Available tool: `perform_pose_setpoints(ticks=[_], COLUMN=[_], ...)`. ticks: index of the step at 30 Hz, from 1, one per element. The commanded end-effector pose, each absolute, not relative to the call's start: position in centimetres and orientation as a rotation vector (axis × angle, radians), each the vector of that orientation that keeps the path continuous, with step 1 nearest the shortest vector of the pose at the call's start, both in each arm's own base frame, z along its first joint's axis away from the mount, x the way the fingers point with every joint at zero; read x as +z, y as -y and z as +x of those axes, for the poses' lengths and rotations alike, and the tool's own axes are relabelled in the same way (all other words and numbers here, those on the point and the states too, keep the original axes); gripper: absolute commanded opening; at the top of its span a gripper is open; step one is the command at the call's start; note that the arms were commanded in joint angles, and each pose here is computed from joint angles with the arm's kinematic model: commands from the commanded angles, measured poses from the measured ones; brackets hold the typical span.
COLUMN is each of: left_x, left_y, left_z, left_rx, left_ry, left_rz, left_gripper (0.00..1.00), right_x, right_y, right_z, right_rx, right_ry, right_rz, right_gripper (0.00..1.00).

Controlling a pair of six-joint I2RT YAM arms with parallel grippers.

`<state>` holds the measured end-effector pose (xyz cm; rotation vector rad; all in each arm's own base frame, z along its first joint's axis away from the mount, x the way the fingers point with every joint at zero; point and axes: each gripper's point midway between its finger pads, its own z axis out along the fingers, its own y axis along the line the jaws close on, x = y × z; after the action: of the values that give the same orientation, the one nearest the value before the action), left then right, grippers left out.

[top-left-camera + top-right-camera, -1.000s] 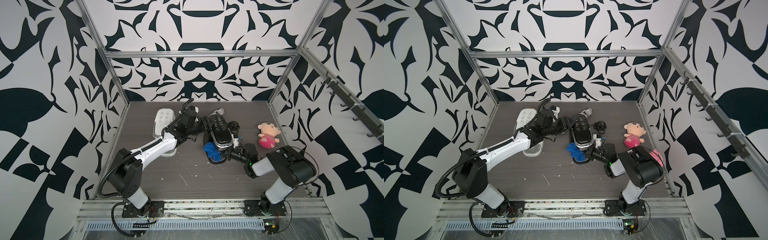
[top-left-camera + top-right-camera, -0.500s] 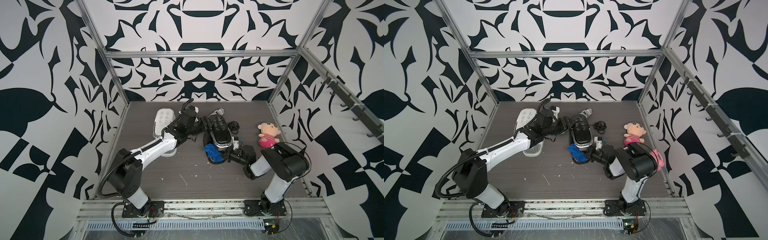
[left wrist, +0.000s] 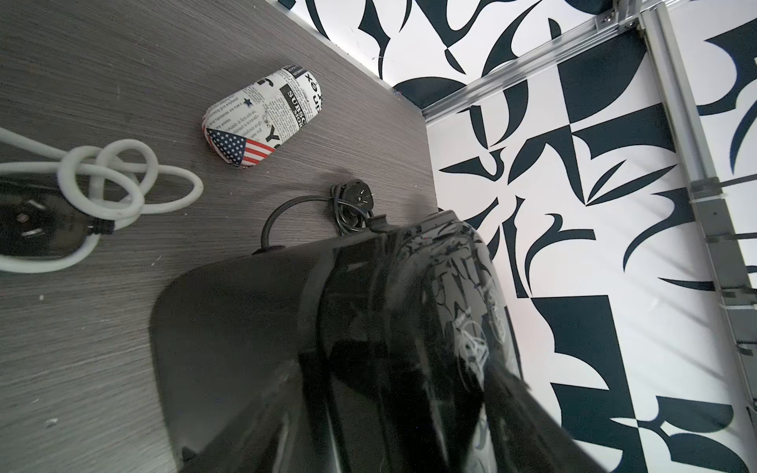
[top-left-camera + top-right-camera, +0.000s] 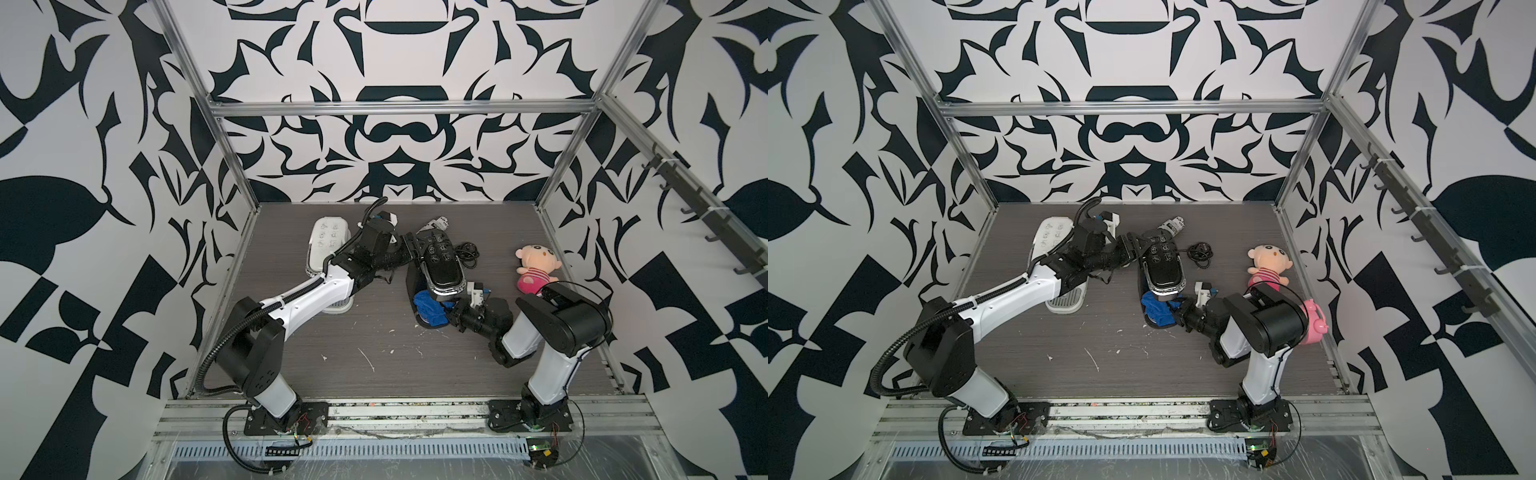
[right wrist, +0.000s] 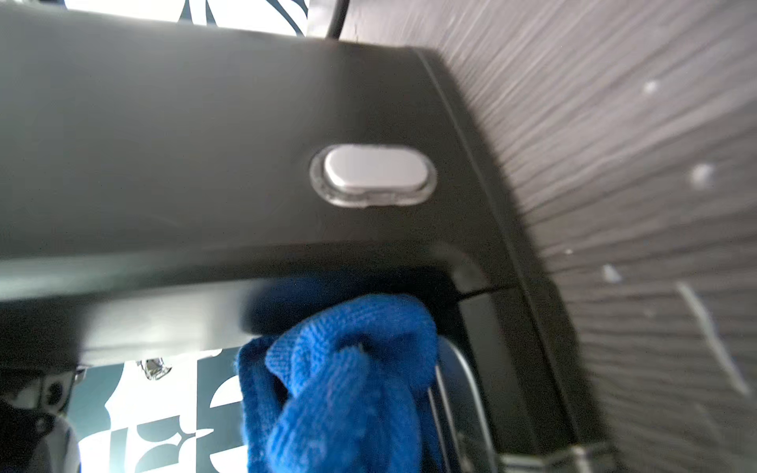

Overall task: Wipe the surface of a coffee machine
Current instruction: Wipe the dirt from the surface of the coffee machine.

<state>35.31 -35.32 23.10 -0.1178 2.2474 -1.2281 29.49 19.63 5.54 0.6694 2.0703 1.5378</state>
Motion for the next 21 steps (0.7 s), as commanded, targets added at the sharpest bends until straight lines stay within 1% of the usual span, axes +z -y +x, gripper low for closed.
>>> perform_pose_setpoints(ticks=[1,5,8,11,14,17,21], left_x=[18.6,18.9,19.0,18.9,18.7,18.7,18.8], left_y=[35.0,35.0,35.0,35.0,35.2,35.5,35.7], left_z=[33.8,33.9,33.9,34.0,34.1,34.0,34.0], left_rx=[-1.130,-1.124,-1.114,-1.116,-1.119,-1.133,-1.148], left_ry=[-2.420,-2.411,-2.412,-2.411,-2.419,-2.425,-2.428], left_rz=[-0.096,-0.093,-0.082,-0.079,-0.076,-0.071,-0.076], left_gripper=[0.72,0.72,0.73,0.73,0.73,0.73,0.73], right_x=[5.4,4.9,4.6,5.3,7.4,8.5,8.1], right_y=[-18.4,-18.5,-17.8,-16.7,-15.8,-15.4,-14.8], right_z=[30.1,30.2,29.8,29.4,29.4,29.0,28.5], right_rx=[1.472,1.414,1.296,1.122,0.997,0.965,0.987], right_ry=[-2.036,-2.105,-2.183,-2.270,-2.302,-2.304,-2.285], right_rz=[0.741,0.735,0.723,0.655,0.544,0.477,0.495], right_gripper=[0.00,0.00,0.00,0.00,0.00,0.00,0.00])
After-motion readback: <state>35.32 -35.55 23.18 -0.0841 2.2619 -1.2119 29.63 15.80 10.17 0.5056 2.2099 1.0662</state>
